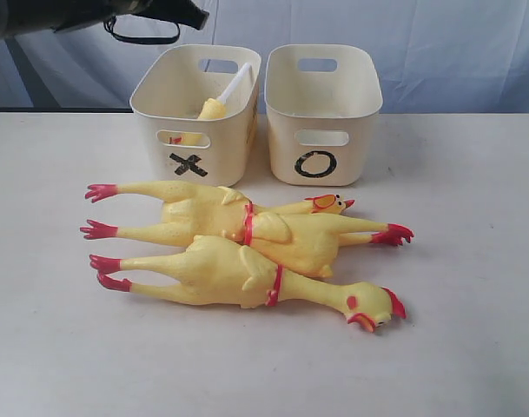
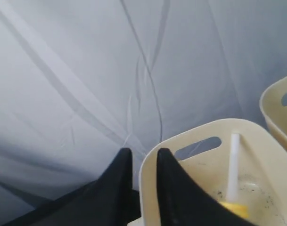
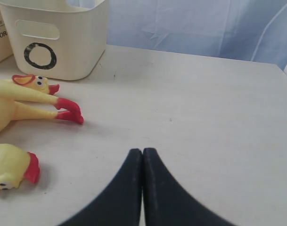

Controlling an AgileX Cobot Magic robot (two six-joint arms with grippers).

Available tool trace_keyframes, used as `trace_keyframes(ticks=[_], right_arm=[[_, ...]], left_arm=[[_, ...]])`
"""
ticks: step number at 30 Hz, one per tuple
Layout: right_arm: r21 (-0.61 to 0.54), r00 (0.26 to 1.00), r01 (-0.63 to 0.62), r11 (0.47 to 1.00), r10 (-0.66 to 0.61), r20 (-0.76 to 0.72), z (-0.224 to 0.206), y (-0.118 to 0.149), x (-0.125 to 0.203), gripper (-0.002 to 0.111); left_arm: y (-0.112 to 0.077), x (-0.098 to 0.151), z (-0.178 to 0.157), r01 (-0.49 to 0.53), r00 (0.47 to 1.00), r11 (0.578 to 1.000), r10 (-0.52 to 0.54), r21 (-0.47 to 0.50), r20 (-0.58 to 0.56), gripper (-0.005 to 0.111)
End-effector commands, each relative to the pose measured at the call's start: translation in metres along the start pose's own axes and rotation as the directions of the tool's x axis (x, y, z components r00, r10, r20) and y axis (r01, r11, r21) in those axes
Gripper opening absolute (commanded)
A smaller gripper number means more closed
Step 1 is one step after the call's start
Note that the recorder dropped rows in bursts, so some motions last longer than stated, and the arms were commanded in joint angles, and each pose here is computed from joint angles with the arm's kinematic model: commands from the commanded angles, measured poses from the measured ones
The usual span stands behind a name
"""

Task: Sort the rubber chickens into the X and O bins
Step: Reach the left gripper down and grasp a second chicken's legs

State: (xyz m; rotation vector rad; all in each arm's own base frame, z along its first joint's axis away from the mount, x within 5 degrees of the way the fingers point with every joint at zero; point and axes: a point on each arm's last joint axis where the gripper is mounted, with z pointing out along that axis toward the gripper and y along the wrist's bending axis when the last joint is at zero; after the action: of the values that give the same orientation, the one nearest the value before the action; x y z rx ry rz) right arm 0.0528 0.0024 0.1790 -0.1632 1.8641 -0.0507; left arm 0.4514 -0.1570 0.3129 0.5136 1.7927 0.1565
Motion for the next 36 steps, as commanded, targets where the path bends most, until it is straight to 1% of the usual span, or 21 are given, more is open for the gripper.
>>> trace_keyframes(ticks=[1,2,3,8,11,13,14,15,16,17,20,21,23,24,25,26,27,28,31,32,36], right_arm=[[0.002,1.0,0.004,1.0,-0.004,0.016,0.0,0.0,-0.001,0.0],[0.002,1.0,0.004,1.0,-0.004,0.016,0.0,0.0,-0.001,0.0],[0.002,1.0,0.004,1.0,-0.004,0.016,0.0,0.0,-0.001,0.0],[0.002,1.0,0.004,1.0,-0.004,0.016,0.0,0.0,-0.001,0.0],[0.002,1.0,0.004,1.0,-0.004,0.016,0.0,0.0,-0.001,0.0],[0.002,1.0,0.004,1.0,-0.004,0.016,0.0,0.0,-0.001,0.0],[0.002,1.0,0.004,1.0,-0.004,0.016,0.0,0.0,-0.001,0.0],[0.002,1.0,0.004,1.0,-0.004,0.016,0.0,0.0,-0.001,0.0],[0.002,1.0,0.004,1.0,-0.004,0.016,0.0,0.0,-0.001,0.0],[0.002,1.0,0.004,1.0,-0.004,0.016,0.0,0.0,-0.001,0.0],[0.002,1.0,0.004,1.0,-0.004,0.016,0.0,0.0,-0.001,0.0],[0.002,1.0,0.004,1.0,-0.004,0.016,0.0,0.0,-0.001,0.0],[0.002,1.0,0.004,1.0,-0.004,0.016,0.0,0.0,-0.001,0.0],[0.002,1.0,0.004,1.0,-0.004,0.016,0.0,0.0,-0.001,0.0],[0.002,1.0,0.004,1.0,-0.004,0.016,0.0,0.0,-0.001,0.0],[0.002,1.0,0.004,1.0,-0.004,0.018,0.0,0.0,-0.001,0.0],[0.002,1.0,0.004,1.0,-0.004,0.018,0.0,0.0,-0.001,0.0],[0.002,1.0,0.004,1.0,-0.004,0.018,0.0,0.0,-0.001,0.0],[0.002,1.0,0.004,1.0,-0.004,0.018,0.0,0.0,-0.001,0.0],[0.002,1.0,0.004,1.0,-0.004,0.018,0.0,0.0,-0.001,0.0],[0.002,1.0,0.004,1.0,-0.004,0.018,0.0,0.0,-0.001,0.0]], left_arm=[[0.013,-0.008,-0.021,-0.01,0.996,0.997,0.003,-0.07,-0.094,0.008],[0.013,-0.008,-0.024,-0.005,0.993,0.998,-0.003,-0.058,-0.122,0.005],[0.013,-0.01,-0.032,-0.04,0.986,0.999,0.037,-0.012,-0.162,0.0],[0.014,-0.024,-0.062,-0.076,0.975,0.988,0.102,0.134,-0.199,0.0],[0.008,-0.027,-0.08,-0.1,0.958,0.956,0.167,0.275,-0.233,0.0],[0.003,-0.026,-0.088,-0.118,0.945,0.924,0.217,0.363,-0.246,0.0],[-0.002,-0.023,-0.091,-0.126,0.931,0.889,0.259,0.441,-0.257,0.0],[-0.005,-0.021,-0.093,-0.125,0.923,0.869,0.278,0.479,-0.264,0.0],[-0.011,-0.018,-0.098,-0.119,0.913,0.827,0.308,0.55,-0.266,0.0],[-0.013,-0.018,-0.099,-0.125,0.91,0.806,0.326,0.579,-0.256,0.0],[-0.024,-0.017,-0.104,-0.146,0.906,0.718,0.373,0.68,-0.2,0.002],[-0.033,-0.015,-0.105,-0.171,0.894,0.677,0.412,0.716,-0.176,0.005],[-0.049,-0.01,-0.105,-0.204,0.873,0.62,0.465,0.758,-0.145,0.009],[-0.067,-0.003,-0.105,-0.228,0.852,0.564,0.51,0.794,-0.117,0.015],[-0.077,0.001,-0.104,-0.242,0.838,0.53,0.536,0.813,-0.1,0.019],[-0.095,0.009,-0.102,-0.259,0.812,0.464,0.579,0.847,-0.069,0.027],[-0.104,0.012,-0.101,-0.261,0.803,0.44,0.593,0.859,-0.06,0.032],[-0.119,0.016,-0.098,-0.262,0.796,0.415,0.603,0.872,-0.048,0.041],[-0.141,0.024,-0.093,-0.265,0.786,0.384,0.618,0.884,-0.033,0.05],[-0.152,0.029,-0.089,-0.269,0.78,0.37,0.626,0.889,-0.025,0.053],[-0.183,0.034,-0.085,-0.302,0.783,0.358,0.622,0.883,0.015,0.058]])
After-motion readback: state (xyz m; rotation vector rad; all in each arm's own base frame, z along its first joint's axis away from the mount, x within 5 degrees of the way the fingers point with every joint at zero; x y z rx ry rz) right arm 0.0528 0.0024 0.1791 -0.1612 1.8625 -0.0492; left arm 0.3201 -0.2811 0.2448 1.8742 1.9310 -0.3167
